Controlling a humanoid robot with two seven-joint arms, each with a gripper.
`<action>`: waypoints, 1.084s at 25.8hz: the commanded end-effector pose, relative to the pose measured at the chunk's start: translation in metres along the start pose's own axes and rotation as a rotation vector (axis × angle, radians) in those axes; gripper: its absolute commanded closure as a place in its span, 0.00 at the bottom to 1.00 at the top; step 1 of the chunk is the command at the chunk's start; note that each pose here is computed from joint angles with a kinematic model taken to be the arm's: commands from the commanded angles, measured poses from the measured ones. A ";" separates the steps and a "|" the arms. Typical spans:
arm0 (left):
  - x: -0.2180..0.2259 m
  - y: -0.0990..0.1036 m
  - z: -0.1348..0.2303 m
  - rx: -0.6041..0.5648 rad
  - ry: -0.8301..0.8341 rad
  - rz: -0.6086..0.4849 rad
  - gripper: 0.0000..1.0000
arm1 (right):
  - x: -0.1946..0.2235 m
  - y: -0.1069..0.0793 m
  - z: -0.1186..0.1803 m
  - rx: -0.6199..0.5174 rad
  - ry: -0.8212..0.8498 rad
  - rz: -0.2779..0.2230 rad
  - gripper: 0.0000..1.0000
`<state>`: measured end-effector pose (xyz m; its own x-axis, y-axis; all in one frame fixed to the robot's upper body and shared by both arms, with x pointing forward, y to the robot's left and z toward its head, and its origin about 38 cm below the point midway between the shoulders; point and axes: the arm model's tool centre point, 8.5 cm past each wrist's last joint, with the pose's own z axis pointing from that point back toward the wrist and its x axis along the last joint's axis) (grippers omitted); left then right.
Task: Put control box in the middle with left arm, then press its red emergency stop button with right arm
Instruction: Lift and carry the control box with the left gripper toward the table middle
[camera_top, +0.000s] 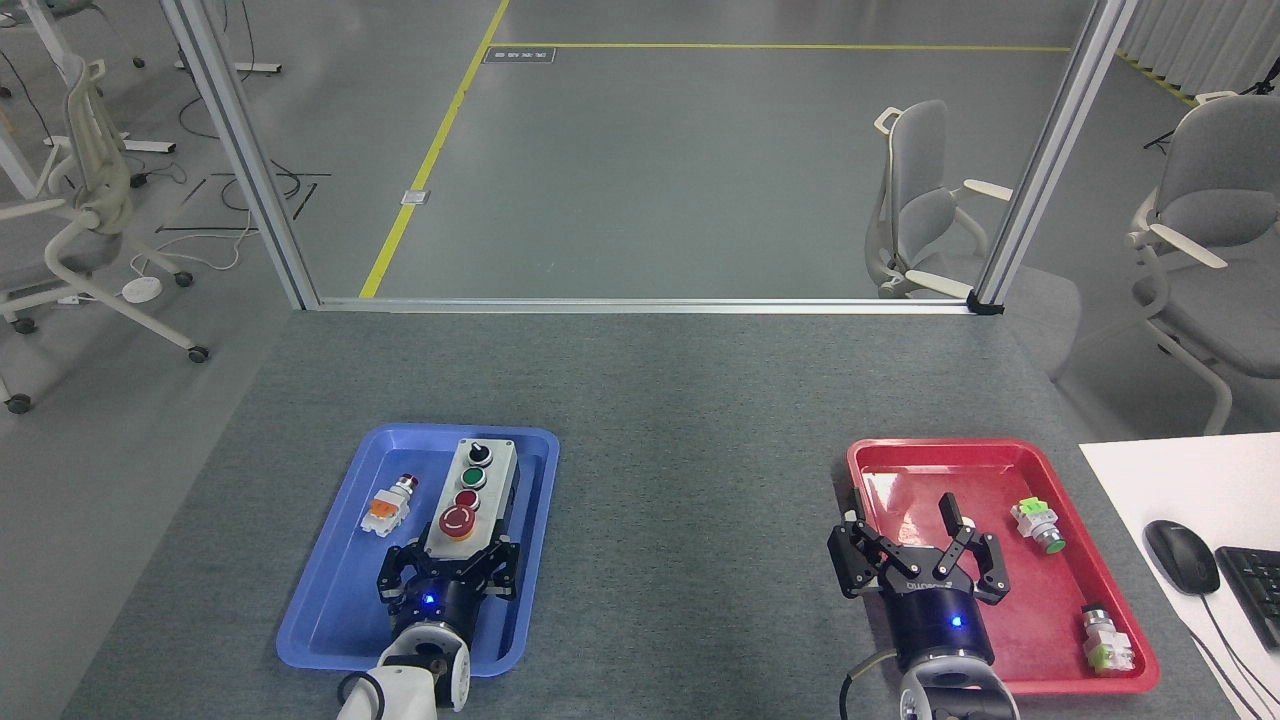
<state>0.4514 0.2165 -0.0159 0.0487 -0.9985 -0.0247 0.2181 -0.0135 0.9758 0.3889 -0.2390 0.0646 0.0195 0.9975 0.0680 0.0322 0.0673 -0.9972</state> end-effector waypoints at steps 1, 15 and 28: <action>0.000 -0.002 0.000 -0.012 -0.016 -0.001 0.40 | -0.001 0.000 0.000 -0.006 0.002 -0.017 0.02; 0.008 0.099 0.014 0.303 -0.153 0.069 1.00 | 0.009 0.002 -0.003 0.001 -0.019 -0.037 0.02; 0.180 0.062 0.044 0.201 -0.398 -0.055 1.00 | 0.012 0.002 -0.002 -0.005 -0.019 -0.039 0.02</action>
<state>0.4378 0.0639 0.0614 -0.2812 -0.9592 0.0294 -0.0043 0.0319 0.9995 0.3908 -0.2262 0.0629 -0.0016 0.9942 0.1079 0.0303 0.1079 -0.9937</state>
